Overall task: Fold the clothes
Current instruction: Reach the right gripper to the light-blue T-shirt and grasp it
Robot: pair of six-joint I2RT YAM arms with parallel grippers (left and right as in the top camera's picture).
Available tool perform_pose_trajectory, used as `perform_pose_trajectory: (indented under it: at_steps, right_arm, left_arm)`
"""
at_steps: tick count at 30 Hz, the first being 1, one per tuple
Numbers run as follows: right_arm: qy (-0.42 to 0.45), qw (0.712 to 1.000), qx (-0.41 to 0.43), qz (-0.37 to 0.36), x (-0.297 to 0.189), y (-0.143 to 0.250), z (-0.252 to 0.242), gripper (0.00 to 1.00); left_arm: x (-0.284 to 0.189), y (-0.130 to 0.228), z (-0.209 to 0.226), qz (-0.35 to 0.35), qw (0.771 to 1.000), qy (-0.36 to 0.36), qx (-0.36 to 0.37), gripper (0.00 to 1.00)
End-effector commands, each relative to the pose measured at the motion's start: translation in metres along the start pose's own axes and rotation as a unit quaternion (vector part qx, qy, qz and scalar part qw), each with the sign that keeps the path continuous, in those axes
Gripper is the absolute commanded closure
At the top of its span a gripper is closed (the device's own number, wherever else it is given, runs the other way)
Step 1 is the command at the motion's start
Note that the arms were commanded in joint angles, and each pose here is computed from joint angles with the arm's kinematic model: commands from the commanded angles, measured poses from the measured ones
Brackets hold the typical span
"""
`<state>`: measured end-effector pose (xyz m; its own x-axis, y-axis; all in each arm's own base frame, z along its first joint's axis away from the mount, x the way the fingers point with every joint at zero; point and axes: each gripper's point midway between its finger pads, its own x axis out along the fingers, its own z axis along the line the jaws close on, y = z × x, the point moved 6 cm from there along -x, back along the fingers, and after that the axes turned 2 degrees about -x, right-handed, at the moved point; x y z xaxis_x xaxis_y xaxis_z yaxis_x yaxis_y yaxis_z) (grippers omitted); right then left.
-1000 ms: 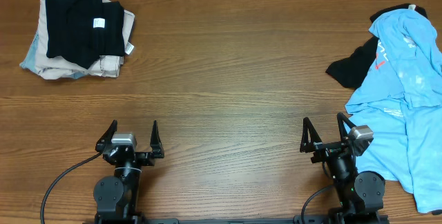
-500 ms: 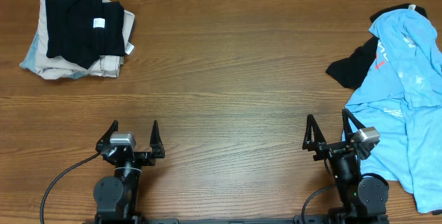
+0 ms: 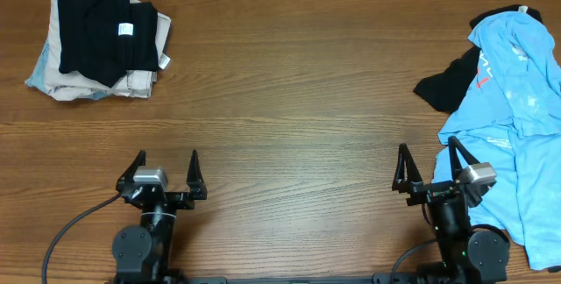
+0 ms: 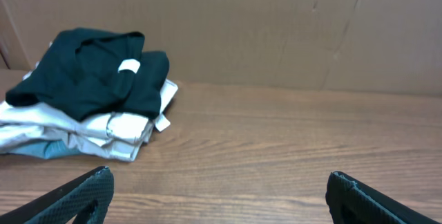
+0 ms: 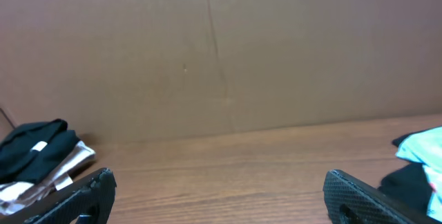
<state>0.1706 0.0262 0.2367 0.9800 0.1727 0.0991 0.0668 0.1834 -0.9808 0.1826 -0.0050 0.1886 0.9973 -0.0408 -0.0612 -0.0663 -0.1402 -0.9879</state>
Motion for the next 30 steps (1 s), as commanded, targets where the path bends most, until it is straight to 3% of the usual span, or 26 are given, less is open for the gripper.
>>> perform_pose_trajectory:
  at_steps: [1,9,17,22,30]
  right_arm:
    - [0.014,1.0,-0.009,-0.021,-0.003,-0.03,0.002,0.0]
    - [0.024,0.999,-0.008,0.035,0.014,-0.081,0.01,0.0]
    - [0.055,0.975,0.0,0.217,0.069,-0.116,0.013,0.0]
    - [0.073,0.948,0.003,0.309,0.111,-0.123,0.011,0.0]
    - [0.118,0.936,-0.005,0.332,0.176,-0.099,-0.011,0.0]
  left_arm:
    - [-0.005,-0.033,-0.006,-0.015,1.0,0.008,-0.006,0.0]
    - [0.014,-0.075,-0.021,0.074,0.996,0.041,-0.013,0.0]
    - [0.062,-0.124,-0.039,0.238,0.968,0.075,-0.024,0.0]
    - [0.095,-0.142,-0.042,0.328,0.941,0.072,-0.04,0.0]
    - [0.14,-0.126,-0.032,0.38,0.923,0.036,-0.039,0.0]
